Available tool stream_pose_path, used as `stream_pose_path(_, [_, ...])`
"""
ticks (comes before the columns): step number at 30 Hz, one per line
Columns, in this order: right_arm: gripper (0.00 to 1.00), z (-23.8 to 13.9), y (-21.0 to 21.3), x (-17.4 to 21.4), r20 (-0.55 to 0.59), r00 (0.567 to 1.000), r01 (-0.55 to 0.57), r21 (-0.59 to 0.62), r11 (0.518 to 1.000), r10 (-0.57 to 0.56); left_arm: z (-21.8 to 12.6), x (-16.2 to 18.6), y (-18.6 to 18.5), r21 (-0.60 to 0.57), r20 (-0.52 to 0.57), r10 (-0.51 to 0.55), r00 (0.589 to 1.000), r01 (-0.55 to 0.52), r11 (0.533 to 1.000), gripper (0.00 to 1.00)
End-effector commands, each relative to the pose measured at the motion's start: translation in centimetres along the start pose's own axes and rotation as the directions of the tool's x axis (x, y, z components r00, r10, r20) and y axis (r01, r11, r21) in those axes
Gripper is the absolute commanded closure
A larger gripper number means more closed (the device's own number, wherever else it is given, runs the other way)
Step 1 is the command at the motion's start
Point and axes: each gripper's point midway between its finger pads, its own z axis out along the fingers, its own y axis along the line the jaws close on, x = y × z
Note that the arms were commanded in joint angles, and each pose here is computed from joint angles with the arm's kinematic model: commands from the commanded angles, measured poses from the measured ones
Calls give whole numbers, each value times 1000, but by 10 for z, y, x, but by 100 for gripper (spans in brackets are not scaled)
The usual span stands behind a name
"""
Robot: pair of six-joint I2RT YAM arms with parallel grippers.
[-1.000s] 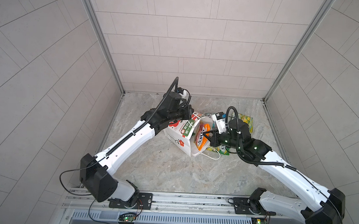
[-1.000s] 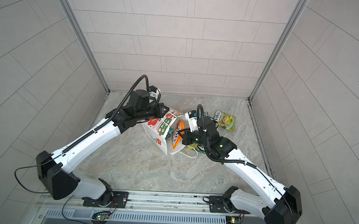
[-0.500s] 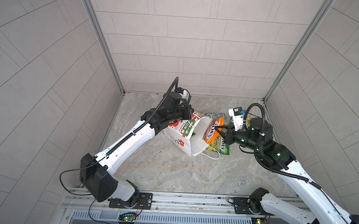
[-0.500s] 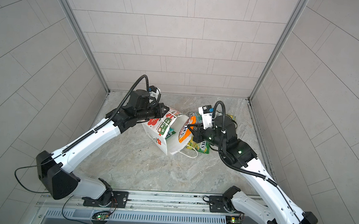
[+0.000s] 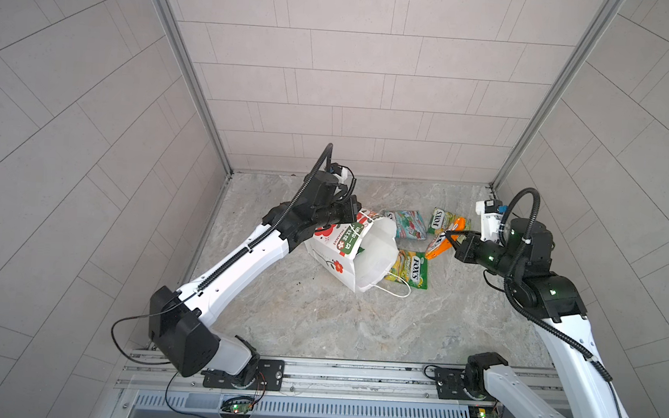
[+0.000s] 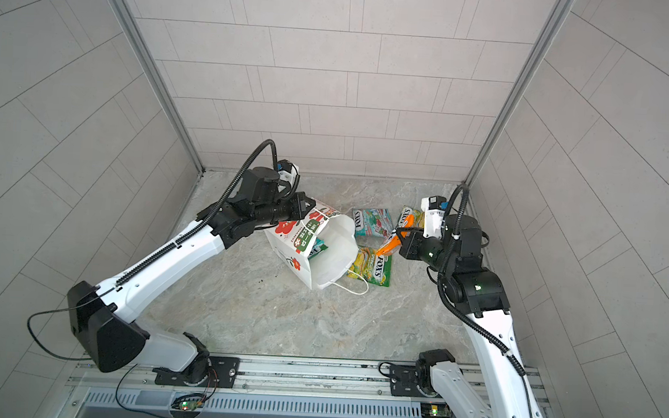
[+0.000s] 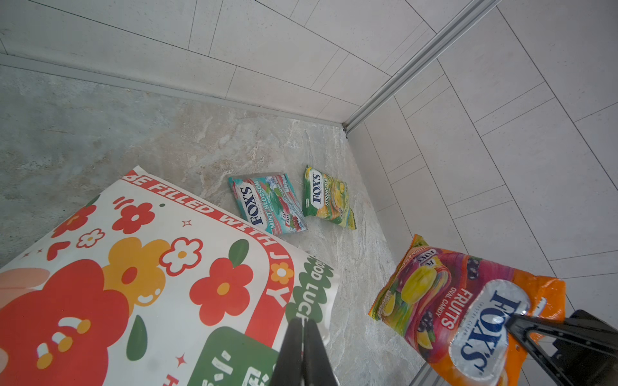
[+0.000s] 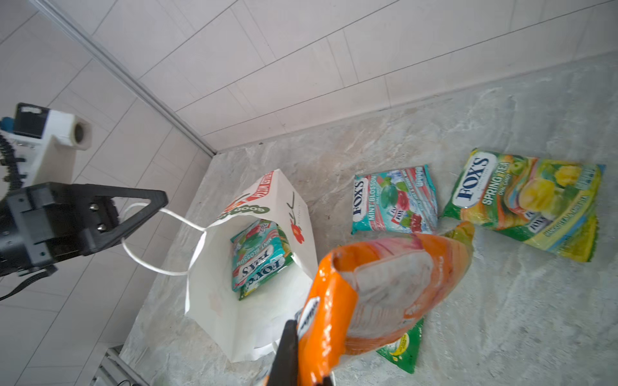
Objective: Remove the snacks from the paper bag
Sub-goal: 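Lower the orange packet onto the table and open the right gripper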
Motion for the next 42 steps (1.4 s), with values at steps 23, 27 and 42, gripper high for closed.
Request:
stream_pose_path(23, [100,73,-111,46,-264,962,-22,186,982,71,-16,-8,-10,29,38,17,999,-18,999,100])
stream_pose_path(27, [100,85,-117,50,-305,948,-43,163,986,92,-16,-7,-8,28,36,15,999,-16,999,100])
stream_pose_path(42, [100,83,-164,72,-407,906,25,332,943,119,-14,-7,-5,15,35,22,999,-22,1000,100])
